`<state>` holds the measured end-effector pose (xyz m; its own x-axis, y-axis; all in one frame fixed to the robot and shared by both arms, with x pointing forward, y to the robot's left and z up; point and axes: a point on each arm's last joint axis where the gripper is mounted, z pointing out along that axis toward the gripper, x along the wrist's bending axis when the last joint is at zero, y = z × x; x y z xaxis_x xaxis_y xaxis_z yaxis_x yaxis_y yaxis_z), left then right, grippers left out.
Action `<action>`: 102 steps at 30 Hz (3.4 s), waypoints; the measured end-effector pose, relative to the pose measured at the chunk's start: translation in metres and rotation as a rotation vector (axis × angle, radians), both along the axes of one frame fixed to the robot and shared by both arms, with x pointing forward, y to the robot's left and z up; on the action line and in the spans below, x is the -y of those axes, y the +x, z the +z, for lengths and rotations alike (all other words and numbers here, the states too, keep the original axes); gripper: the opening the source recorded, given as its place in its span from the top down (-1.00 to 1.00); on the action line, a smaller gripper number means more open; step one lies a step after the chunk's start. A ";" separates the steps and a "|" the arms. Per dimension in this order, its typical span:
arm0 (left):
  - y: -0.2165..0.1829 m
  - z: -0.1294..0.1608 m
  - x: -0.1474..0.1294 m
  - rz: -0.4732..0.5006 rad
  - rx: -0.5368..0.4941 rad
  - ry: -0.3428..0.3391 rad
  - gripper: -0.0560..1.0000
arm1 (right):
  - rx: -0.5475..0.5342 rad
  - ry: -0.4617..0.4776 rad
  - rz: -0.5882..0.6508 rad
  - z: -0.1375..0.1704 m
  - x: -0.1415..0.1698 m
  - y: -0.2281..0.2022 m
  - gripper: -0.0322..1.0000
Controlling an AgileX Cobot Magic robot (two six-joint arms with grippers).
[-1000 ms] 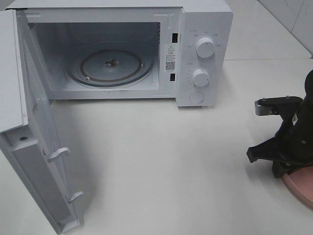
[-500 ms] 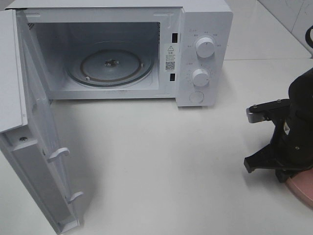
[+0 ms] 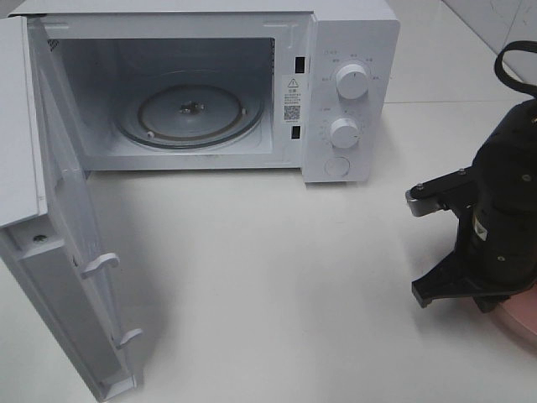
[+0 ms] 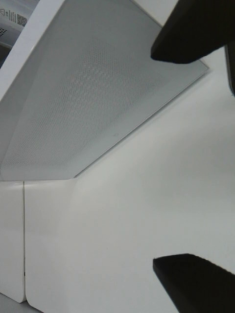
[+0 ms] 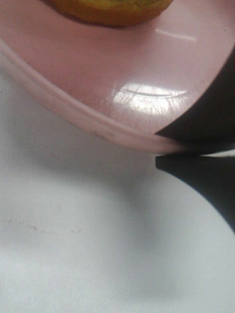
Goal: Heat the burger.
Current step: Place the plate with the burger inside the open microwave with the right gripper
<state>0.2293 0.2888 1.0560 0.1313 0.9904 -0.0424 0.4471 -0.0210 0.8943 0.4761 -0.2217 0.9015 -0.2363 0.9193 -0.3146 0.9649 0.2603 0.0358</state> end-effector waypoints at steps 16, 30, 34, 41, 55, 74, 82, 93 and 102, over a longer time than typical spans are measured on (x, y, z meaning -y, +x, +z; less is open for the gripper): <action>0.000 0.000 0.000 0.000 0.000 0.000 -0.96 | 0.056 -0.059 -0.032 0.036 0.006 -0.012 0.90; 0.000 0.000 0.000 0.000 0.000 0.000 -0.96 | 0.067 -0.119 0.023 0.051 -0.011 -0.030 0.90; 0.000 0.000 0.000 0.000 0.000 0.000 -0.96 | 0.062 -0.150 0.054 0.052 -0.020 -0.038 0.90; 0.000 0.000 0.000 0.000 0.000 0.000 -0.96 | 0.058 -0.172 0.099 0.053 -0.033 -0.048 0.90; 0.000 0.000 0.000 0.000 0.000 0.000 -0.96 | 0.016 -0.229 0.222 0.042 -0.050 -0.082 0.90; 0.000 0.000 0.000 0.000 0.000 0.000 -0.96 | 0.076 -0.173 0.509 0.040 -0.075 -0.088 0.90; 0.000 0.000 0.000 0.000 0.000 0.000 -0.96 | 0.133 -0.165 0.630 0.041 -0.080 -0.082 0.90; 0.000 0.000 0.000 0.000 0.000 0.000 -0.96 | 0.152 -0.164 0.839 0.041 -0.088 -0.077 0.90; 0.000 0.000 0.000 0.000 0.001 0.000 -0.96 | 0.199 -0.167 1.019 0.042 -0.096 -0.072 0.90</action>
<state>0.2293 0.2888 1.0561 0.1313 0.9904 -0.0424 0.4462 -0.0208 0.8947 0.4039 -0.1260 0.9436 -0.8035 0.2565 -0.5373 0.2676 0.9617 0.0590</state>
